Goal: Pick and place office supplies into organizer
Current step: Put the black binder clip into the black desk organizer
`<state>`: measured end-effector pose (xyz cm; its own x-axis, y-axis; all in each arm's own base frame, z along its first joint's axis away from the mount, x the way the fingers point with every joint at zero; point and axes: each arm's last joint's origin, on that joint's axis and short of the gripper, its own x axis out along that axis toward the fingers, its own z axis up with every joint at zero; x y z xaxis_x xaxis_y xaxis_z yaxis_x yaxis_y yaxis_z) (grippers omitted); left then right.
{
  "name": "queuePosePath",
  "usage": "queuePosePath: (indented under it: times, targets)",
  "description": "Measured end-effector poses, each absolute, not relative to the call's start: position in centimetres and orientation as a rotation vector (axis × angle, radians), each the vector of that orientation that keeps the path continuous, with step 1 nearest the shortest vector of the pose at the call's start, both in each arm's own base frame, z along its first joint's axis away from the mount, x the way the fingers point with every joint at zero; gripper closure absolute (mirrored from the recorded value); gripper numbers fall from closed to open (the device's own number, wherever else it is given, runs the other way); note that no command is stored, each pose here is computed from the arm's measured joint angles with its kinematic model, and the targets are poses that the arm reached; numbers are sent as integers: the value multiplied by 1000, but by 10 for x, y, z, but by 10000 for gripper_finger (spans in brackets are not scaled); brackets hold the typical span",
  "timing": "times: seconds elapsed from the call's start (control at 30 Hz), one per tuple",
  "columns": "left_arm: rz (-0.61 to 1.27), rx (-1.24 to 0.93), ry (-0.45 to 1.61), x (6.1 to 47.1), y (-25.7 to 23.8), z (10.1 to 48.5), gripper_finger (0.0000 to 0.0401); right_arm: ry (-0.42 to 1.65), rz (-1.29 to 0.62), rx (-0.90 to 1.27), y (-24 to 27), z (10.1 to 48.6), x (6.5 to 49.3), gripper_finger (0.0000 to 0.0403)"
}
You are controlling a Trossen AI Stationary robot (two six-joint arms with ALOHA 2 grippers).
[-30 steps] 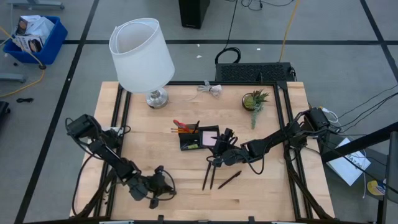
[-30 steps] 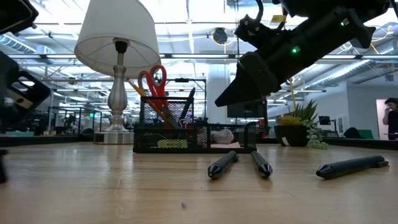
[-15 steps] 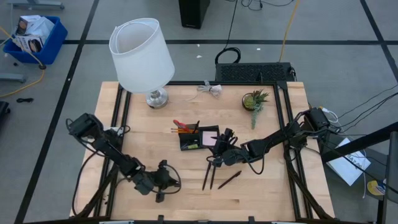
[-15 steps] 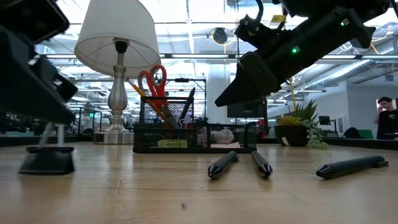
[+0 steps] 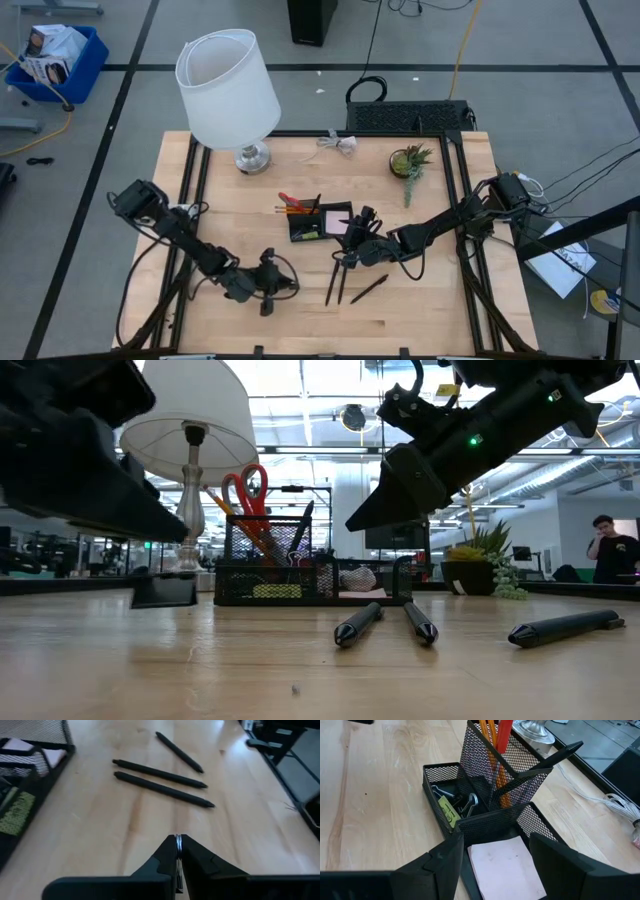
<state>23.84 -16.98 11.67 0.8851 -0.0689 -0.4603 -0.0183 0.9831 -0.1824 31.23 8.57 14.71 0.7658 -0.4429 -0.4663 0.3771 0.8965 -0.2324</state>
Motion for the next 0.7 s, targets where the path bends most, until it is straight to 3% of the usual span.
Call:
queuePosePath:
  times: [0.23, 0.47, 0.7]
  targets:
    - [18, -159, 469, 248, -156, 118, 393, 538, -447, -128, 86, 147, 312, 182]
    - [83, -154, 463, 259, -137, 118, 368, 538, -447, -128, 86, 147, 312, 182]
    - [143, -135, 445, 268, -121, 119, 393, 538, -447, -128, 86, 147, 312, 182]
